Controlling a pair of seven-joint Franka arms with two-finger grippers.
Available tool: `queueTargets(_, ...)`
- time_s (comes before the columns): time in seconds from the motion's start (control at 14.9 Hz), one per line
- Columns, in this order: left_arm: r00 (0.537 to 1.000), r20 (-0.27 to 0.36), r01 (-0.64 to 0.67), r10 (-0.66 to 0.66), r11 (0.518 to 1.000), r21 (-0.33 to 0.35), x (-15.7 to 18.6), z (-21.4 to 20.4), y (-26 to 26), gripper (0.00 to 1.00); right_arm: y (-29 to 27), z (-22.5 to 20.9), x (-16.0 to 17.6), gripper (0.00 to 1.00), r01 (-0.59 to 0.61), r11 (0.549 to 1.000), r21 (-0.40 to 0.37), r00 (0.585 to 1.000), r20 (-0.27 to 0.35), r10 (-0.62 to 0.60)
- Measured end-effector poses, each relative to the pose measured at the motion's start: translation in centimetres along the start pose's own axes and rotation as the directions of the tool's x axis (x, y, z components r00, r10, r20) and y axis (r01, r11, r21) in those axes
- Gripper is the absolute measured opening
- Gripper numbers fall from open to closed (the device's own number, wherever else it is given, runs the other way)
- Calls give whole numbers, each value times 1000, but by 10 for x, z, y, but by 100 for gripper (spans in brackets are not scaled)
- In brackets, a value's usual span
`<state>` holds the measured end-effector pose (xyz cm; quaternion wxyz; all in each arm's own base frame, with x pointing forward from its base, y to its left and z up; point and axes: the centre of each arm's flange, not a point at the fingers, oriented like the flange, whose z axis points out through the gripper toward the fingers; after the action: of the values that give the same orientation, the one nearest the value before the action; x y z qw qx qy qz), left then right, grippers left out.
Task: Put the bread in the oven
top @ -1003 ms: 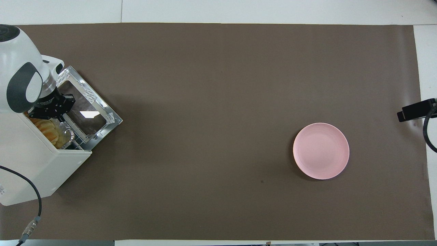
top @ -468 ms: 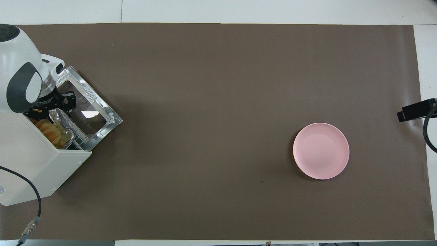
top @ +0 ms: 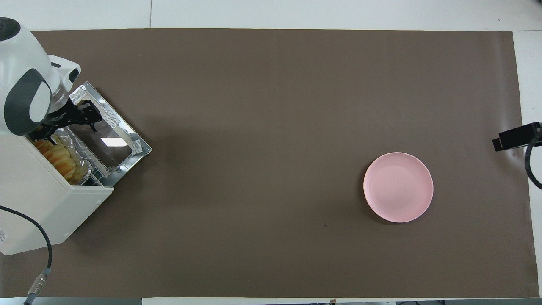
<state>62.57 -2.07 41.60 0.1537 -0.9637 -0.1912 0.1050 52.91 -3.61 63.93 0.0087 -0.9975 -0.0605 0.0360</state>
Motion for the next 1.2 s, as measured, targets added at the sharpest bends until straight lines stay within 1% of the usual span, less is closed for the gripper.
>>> queueTargets(0.2, 999, -38, -25, 24, 1000, -14, -10, -17, 14, 100, 0, 0, 0, 100, 0, 1000, 0, 1000, 0, 0)
queueTargets(0.4, 996, -87, -34, 29, 998, -59, -21, -49, 9, 100, 0, 0, 0, 100, 0, 1000, 0, 1000, 0, 0)
queueTargets(0.6, 982, -132, -151, 136, 982, -113, -33, -83, -9, 100, 0, 0, 0, 100, 0, 1000, 0, 1000, 0, 0)
queueTargets(0.8, 956, -133, -278, 262, 952, -125, -43, -104, -55, 100, 0, 0, 0, 100, 0, 1000, 0, 1000, 0, 0)
queueTargets(1.0, 915, -125, -398, 384, 910, -118, -71, -130, -89, 100, 0, 0, 0, 100, 0, 1000, 0, 1000, 0, 0)
queueTargets(1.14, 903, -118, -426, 413, 897, -122, -88, -142, -97, 100, 0, 0, 0, 100, 0, 1000, 0, 1000, 0, 0)
queueTargets(1.2, 902, -121, -429, 415, 892, -139, -92, -145, -99, 100, 0, 0, 0, 100, 0, 1000, 0, 1000, 0, 0)
